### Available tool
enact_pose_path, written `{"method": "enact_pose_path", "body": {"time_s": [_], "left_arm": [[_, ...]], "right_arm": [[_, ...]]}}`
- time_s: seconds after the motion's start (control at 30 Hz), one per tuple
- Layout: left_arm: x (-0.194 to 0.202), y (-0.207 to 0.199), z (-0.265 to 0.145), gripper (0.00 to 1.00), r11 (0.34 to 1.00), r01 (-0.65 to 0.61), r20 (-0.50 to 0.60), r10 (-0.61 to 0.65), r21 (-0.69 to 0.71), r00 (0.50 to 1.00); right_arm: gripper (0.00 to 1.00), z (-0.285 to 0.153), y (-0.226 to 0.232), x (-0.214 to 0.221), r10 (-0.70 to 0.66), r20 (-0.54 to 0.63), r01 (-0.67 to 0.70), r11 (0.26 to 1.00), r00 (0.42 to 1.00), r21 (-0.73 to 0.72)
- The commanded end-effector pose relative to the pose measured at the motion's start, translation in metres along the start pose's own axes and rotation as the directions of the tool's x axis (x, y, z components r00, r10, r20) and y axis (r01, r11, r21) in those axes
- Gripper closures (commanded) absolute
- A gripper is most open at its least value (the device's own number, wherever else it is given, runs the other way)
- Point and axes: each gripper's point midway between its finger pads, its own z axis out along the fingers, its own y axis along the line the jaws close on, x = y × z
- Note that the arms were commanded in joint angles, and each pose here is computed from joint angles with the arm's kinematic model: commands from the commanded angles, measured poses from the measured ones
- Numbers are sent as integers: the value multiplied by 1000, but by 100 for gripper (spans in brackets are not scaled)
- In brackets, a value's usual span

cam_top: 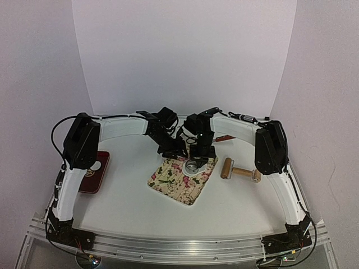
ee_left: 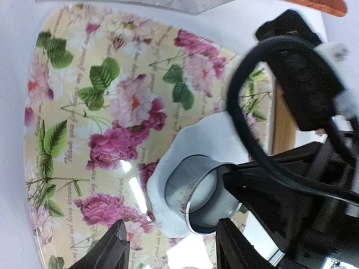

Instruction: Roll out the dumpling wrappers from the dough

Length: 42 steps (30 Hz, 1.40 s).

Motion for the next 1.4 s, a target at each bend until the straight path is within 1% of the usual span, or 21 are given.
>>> {"method": "enact_pose_path", "body": {"time_s": [0.0, 0.13, 0.23, 0.37, 0.6, 0.97, 1.2, 1.37], "left_arm": [[-20, -34, -44, 47, 996, -32, 130, 21, 81, 991], [-10, -17, -37, 59, 998, 46, 88, -49, 36, 995], [-4, -8, -28, 63, 994, 108, 53, -109, 23, 993], [2, -2, -16, 69, 987, 158, 17, -158, 17, 987], [23, 13, 10, 71, 976, 219, -72, -218, 6, 973], [43, 26, 33, 71, 967, 256, -152, -254, -8, 955], [54, 23, 45, 71, 960, 278, -204, -265, 38, 942], [57, 14, 51, 71, 954, 282, -232, -252, 104, 939]], "right_arm": [[100, 17, -7, 5, -10, -24, 11, 998, 1000, 60], [100, 17, -6, 6, -11, -24, 13, 998, 1000, 60], [100, 18, -7, 6, -13, -27, 14, 998, 1000, 62], [100, 19, -7, 6, -11, -31, 13, 998, 999, 62], [100, 23, -9, 9, -8, -40, 11, 998, 999, 68], [100, 27, -6, 7, -4, -47, 6, 998, 999, 60], [100, 29, -5, 7, -1, -49, 4, 998, 999, 59], [100, 32, -3, 7, -1, -54, 4, 998, 999, 56]]}}
